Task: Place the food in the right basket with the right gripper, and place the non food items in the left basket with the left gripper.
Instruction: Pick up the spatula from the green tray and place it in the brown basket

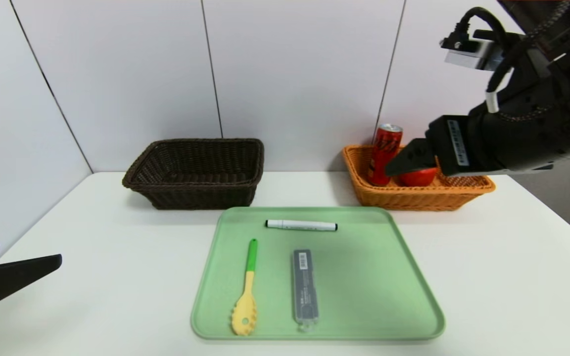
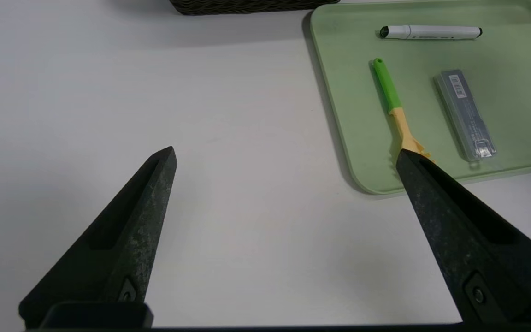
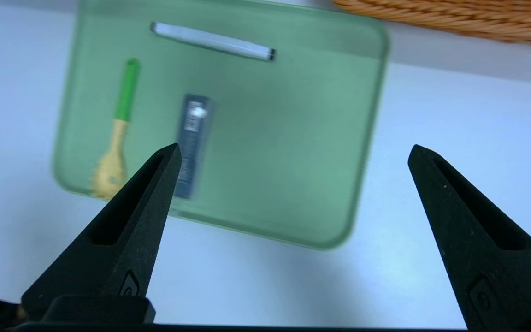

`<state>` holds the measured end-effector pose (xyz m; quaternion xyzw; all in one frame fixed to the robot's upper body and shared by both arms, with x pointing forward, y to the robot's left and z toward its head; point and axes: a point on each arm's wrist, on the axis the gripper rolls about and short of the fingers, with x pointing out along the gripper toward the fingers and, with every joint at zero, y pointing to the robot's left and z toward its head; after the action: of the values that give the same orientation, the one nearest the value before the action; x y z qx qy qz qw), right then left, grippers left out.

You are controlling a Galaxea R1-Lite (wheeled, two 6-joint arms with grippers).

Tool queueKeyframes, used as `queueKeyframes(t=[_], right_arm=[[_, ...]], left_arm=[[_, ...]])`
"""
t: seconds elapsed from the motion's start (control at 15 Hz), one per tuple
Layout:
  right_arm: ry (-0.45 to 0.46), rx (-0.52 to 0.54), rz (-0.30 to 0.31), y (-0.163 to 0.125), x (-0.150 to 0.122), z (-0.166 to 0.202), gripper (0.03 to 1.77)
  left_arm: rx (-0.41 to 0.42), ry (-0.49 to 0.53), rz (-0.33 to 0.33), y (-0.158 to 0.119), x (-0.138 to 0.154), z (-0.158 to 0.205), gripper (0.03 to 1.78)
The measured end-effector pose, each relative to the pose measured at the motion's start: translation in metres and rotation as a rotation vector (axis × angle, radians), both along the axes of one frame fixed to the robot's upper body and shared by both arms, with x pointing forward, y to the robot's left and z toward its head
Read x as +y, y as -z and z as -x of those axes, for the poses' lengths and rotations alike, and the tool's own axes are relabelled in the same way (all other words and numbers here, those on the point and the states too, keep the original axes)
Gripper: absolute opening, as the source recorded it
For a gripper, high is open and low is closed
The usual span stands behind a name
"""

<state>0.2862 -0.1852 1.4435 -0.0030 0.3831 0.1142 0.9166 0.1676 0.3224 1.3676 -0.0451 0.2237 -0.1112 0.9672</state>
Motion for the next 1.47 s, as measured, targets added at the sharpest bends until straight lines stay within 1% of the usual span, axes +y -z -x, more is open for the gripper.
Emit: queueKeyframes(t=[0.07, 0.13, 0.33, 0.4, 0.53, 0.67, 0.87, 1.0, 1.07, 1.13, 1.33, 1.47], right_arm=[[0.0, -0.012, 0.051, 0.001, -0.008, 0.008, 1.69], [-0.002, -0.017, 0.08, 0.002, -0.016, 0.017, 1.69], [0.014, -0.008, 0.121, 0.01, -0.043, 0.045, 1.69], [0.037, -0.005, 0.136, 0.014, -0.055, 0.053, 1.69], [0.113, -0.003, 0.16, 0.024, -0.081, 0.067, 1.69], [0.173, -0.006, 0.174, 0.038, -0.099, 0.078, 1.69], [0.209, -0.056, 0.149, 0.063, -0.113, 0.094, 1.7], [0.209, -0.116, 0.095, 0.069, -0.114, 0.095, 1.7], [0.194, -0.137, 0.06, 0.069, -0.114, 0.095, 1.7], [0.184, -0.143, 0.04, 0.069, -0.114, 0.095, 1.7], [0.18, -0.129, 0.019, 0.071, -0.115, 0.094, 1.7], [0.202, -0.118, 0.022, 0.074, -0.117, 0.093, 1.7]], left_arm=[[0.003, 0.007, -0.002, 0.0, -0.001, -0.001, 1.69], [0.006, 0.017, -0.003, -0.002, -0.002, -0.003, 1.69], [0.017, 0.032, -0.03, -0.011, -0.01, -0.019, 1.69], [0.023, 0.044, -0.048, -0.014, -0.016, -0.026, 1.69], [0.045, 0.046, -0.09, -0.02, -0.032, -0.041, 1.69], [0.092, 0.058, -0.114, -0.024, -0.052, -0.062, 1.69], [0.189, 0.081, -0.084, -0.035, -0.091, -0.092, 1.69], [0.3, 0.081, -0.079, -0.031, -0.116, -0.109, 1.69], [0.346, 0.078, -0.076, -0.028, -0.128, -0.116, 1.69], [0.386, 0.074, -0.075, -0.025, -0.14, -0.124, 1.69], [0.491, 0.054, -0.087, -0.017, -0.169, -0.141, 1.69], [0.555, 0.045, -0.095, -0.015, -0.187, -0.153, 1.69]])
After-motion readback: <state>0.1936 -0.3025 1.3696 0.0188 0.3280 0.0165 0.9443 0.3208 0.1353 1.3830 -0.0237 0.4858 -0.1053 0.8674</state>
